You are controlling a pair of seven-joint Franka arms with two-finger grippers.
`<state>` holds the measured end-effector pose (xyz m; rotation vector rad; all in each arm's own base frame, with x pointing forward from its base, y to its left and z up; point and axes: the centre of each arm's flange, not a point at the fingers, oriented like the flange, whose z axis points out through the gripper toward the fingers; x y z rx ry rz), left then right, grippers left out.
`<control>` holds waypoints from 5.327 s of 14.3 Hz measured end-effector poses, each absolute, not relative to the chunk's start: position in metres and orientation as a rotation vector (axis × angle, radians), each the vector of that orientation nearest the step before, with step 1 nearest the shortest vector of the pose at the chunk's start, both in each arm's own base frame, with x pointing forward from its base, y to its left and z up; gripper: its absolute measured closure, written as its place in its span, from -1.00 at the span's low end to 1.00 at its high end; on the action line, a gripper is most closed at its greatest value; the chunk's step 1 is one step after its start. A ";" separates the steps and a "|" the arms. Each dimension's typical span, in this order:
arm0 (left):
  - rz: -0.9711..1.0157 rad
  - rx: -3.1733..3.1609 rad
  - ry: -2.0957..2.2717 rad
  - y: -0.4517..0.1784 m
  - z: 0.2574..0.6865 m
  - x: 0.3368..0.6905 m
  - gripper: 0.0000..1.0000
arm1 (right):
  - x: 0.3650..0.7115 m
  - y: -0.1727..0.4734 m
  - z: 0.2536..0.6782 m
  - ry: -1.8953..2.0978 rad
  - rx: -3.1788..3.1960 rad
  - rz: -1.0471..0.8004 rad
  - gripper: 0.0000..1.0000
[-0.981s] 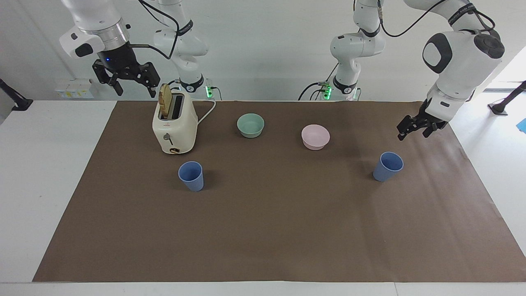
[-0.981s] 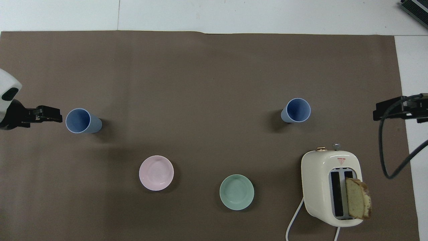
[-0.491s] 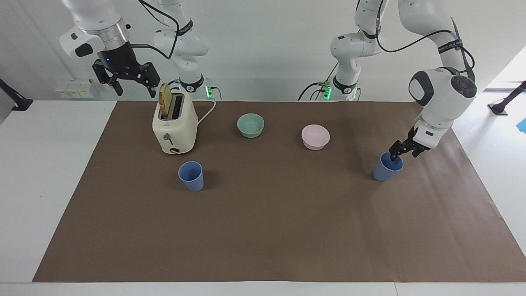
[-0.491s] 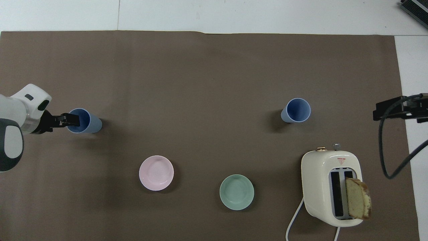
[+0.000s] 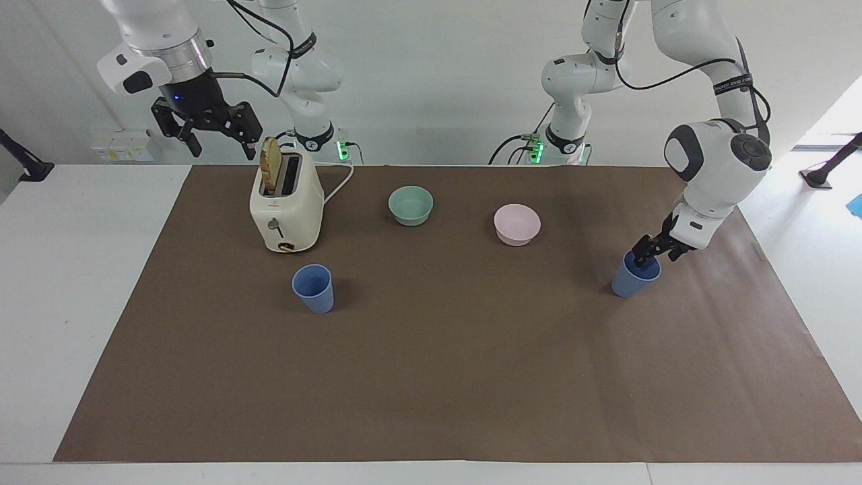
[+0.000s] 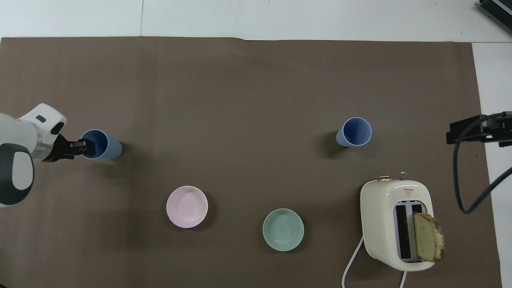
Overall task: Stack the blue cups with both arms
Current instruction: 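Carry the blue cup with the left gripper to the table center, then release the cup and withdraw the left gripper while the right gripper reaches the cup, then grasp the second blue cup with the right gripper, then carry the held blue cup with the right gripper over the center cup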
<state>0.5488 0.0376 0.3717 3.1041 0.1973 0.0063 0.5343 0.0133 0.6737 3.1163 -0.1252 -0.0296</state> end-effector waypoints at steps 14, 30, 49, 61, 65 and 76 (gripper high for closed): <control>0.159 3.031 0.373 -0.051 0.507 0.592 0.89 | 0.534 0.013 0.674 -0.125 3.116 -0.030 -1.00; 0.075 2.980 0.366 -0.362 0.400 0.522 0.89 | 0.547 0.007 0.628 -0.141 3.115 -0.024 -1.00; 0.184 2.983 0.468 -0.281 0.429 0.561 -1.00 | 0.610 0.044 0.418 -0.009 3.160 -0.011 -1.00; 0.117 3.110 0.045 -0.083 0.532 0.560 -1.00 | 0.605 0.053 0.361 0.018 3.166 -0.059 -0.37; 0.065 3.120 -0.135 -0.043 0.543 0.557 -1.00 | 0.604 0.060 0.361 0.038 3.166 -0.056 0.53; 0.083 3.119 -0.180 -0.041 0.676 0.517 -1.00 | 0.615 0.137 0.479 -0.055 3.164 -0.029 0.90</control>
